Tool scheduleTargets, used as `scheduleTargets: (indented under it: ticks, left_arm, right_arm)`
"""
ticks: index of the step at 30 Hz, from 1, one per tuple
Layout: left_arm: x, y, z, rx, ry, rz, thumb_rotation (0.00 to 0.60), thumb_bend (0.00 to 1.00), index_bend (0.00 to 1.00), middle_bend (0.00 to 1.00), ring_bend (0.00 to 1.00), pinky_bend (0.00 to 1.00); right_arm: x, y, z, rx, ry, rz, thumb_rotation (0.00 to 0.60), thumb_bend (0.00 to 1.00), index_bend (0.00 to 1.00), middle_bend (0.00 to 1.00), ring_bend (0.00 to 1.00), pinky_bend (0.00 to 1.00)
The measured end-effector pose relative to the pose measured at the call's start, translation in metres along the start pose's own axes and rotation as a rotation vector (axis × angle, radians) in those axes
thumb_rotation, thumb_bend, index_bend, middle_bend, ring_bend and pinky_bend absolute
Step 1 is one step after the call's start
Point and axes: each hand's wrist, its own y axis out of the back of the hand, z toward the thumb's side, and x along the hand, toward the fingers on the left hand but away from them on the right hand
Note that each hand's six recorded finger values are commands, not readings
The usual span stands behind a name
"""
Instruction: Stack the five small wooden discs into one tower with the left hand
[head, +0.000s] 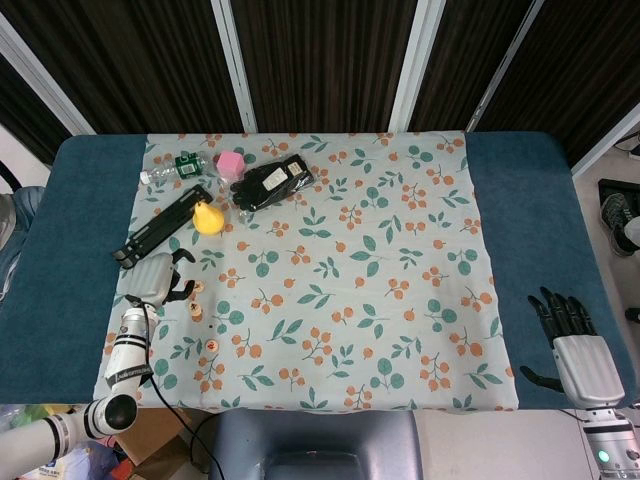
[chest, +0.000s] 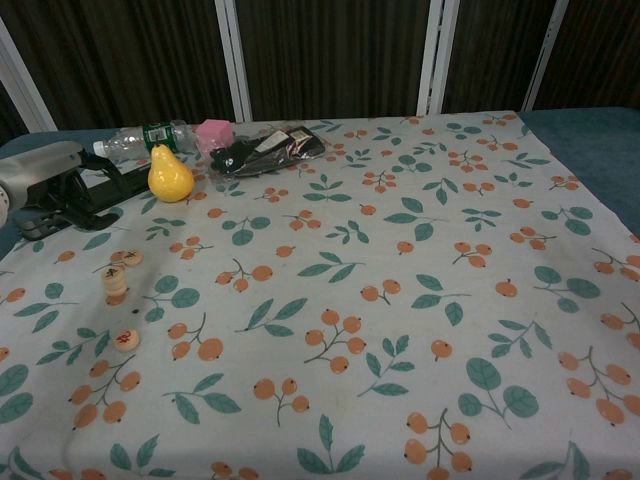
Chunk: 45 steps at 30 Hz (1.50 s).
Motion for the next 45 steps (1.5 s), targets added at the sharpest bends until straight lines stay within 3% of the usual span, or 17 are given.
scheduleTargets:
  ticks: [11, 19, 45]
  left_arm:
    - [0.018, -0.030, 0.013, 0.160, 0.035, -0.035, 0.600, 0.37, 0.39, 1.00, 1.00, 1.00]
    - [0.026, -0.033, 0.015, 0.234, 0.065, -0.037, 0.600, 0.37, 0.40, 1.00, 1.00, 1.00]
    - [0.037, -0.033, 0.010, 0.235, 0.022, -0.160, 0.600, 0.33, 0.40, 1.00, 1.00, 1.00]
  right_arm:
    - [-0.001, 0.000, -0.001, -0.001, -0.001, 0.004, 0.600, 0.08, 0.00, 0.00, 0.00, 0.00]
    - [-0.001, 0.001, -0.002, -0.008, 0.001, 0.003, 0.600, 0.08, 0.00, 0.00, 0.00, 0.00]
    - [-0.002, -0.002, 0.000, -0.005, 0.006, 0.019, 0.600, 0.08, 0.00, 0.00, 0.00, 0.00]
